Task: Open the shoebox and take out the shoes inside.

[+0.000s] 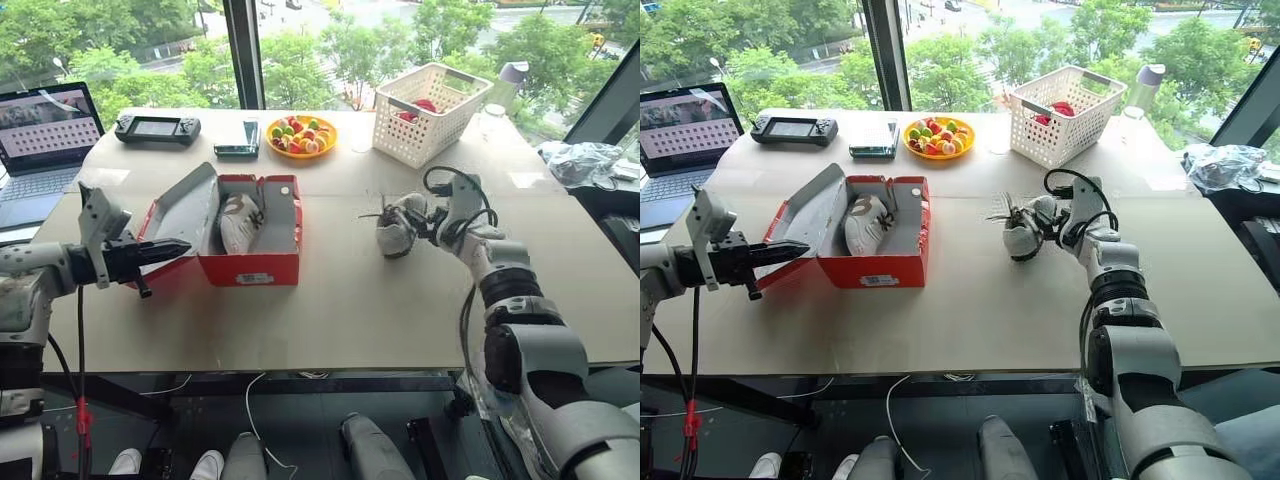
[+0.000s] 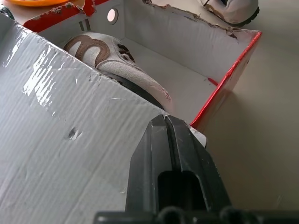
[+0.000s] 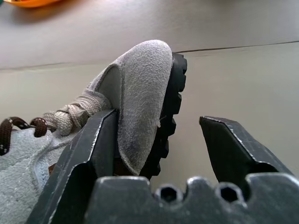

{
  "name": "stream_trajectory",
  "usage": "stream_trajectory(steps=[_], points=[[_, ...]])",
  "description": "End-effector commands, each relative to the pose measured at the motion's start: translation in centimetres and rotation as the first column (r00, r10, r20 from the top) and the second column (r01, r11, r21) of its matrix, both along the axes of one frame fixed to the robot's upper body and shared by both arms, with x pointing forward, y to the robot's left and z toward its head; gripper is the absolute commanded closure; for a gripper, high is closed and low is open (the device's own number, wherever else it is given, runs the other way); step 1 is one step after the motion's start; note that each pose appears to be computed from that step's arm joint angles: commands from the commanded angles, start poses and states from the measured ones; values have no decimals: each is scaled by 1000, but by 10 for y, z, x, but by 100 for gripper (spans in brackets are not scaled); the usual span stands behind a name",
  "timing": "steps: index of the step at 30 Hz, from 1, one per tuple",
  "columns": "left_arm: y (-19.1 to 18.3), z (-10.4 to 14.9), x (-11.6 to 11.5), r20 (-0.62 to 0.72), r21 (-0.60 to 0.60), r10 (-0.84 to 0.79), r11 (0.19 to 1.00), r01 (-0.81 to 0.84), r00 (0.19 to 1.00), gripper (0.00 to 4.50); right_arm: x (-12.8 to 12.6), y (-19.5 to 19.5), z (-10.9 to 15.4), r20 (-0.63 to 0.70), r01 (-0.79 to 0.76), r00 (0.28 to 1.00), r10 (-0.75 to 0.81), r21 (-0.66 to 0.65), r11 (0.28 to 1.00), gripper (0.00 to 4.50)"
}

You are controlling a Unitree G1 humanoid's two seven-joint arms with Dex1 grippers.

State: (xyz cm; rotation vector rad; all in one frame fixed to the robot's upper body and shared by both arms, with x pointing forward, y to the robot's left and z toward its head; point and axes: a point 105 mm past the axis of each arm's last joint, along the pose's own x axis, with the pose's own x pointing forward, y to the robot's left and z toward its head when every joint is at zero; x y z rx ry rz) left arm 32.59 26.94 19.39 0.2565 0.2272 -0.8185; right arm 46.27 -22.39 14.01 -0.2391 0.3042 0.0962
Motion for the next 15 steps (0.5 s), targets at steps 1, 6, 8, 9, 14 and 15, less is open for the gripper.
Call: stream_trajectory(steps=[1,6,8,9,14,15], points=[[-7,16,1,52,13,-33,999,33,998,450,0,-4,2,-7,-22,1000,21,-175,984,2],[-12,15,2,51,7,-44,999,44,998,450,4,-9,31,71,7,997,3,-140,990,2],[-13,15,3,50,6,-47,999,46,998,450,5,-8,48,121,11,993,1,-97,995,2],[-13,15,3,50,6,-48,999,48,998,450,5,-8,60,152,11,988,1,-77,997,2],[-14,16,2,51,7,-51,999,51,997,450,-12,5,128,298,-67,949,102,-126,990,2],[-13,16,1,51,7,-50,999,49,997,450,-21,8,147,324,-90,937,132,-143,986,2]])
